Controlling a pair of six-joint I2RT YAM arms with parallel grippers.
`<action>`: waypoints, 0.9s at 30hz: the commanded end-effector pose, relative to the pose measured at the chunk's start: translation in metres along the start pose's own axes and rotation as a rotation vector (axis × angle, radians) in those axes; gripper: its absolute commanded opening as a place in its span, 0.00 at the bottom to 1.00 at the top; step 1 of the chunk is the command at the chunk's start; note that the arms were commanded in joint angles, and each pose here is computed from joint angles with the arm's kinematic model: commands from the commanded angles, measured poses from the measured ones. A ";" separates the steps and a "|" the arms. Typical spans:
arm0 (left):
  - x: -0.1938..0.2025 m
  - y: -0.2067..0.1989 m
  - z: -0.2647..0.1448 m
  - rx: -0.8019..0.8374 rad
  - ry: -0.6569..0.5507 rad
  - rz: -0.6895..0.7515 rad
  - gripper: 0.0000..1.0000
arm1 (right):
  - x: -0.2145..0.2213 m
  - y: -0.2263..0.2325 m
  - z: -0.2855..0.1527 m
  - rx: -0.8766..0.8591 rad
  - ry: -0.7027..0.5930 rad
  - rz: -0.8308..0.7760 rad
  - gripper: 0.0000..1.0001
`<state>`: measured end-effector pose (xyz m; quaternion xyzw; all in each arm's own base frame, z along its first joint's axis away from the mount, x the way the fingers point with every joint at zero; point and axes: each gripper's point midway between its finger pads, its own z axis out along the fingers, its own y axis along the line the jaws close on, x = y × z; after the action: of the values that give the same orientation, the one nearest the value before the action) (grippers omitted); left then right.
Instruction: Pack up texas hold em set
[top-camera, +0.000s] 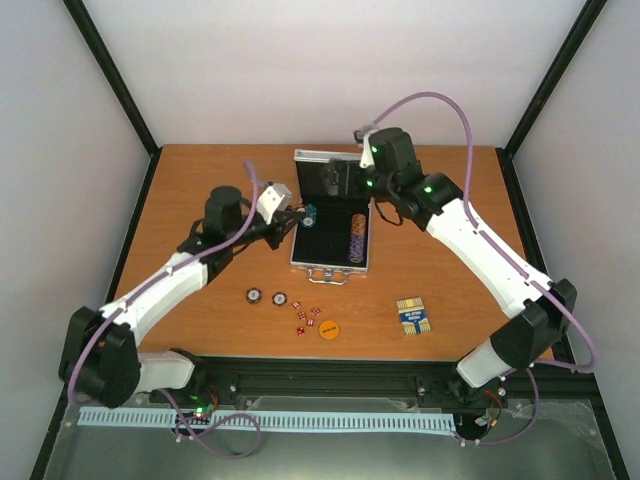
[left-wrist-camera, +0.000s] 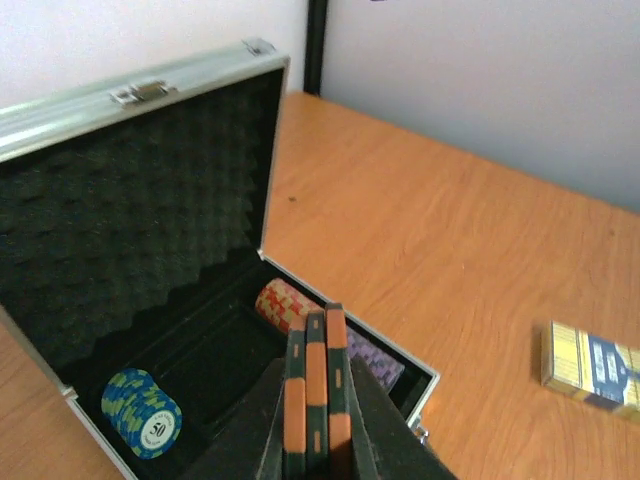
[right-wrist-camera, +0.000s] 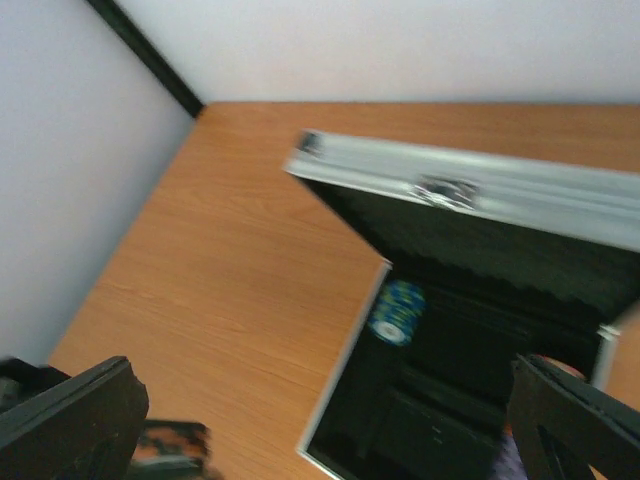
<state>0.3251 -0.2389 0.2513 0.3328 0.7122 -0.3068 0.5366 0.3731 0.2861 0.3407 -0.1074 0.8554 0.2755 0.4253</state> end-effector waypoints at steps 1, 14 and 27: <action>0.023 -0.012 0.006 0.179 0.211 0.030 0.01 | -0.001 -0.045 -0.017 0.098 -0.073 0.026 1.00; 0.099 0.029 0.047 0.249 0.589 0.130 0.01 | 0.034 -0.106 -0.027 0.187 -0.055 0.083 1.00; 0.133 0.071 0.083 0.195 0.713 0.246 0.01 | 0.047 -0.134 -0.017 0.226 -0.009 0.121 1.00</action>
<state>0.3814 -0.2421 0.0846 0.5179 0.7974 -0.2066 0.2306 0.3833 0.1703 0.2647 -0.0070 0.8858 0.2011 0.4182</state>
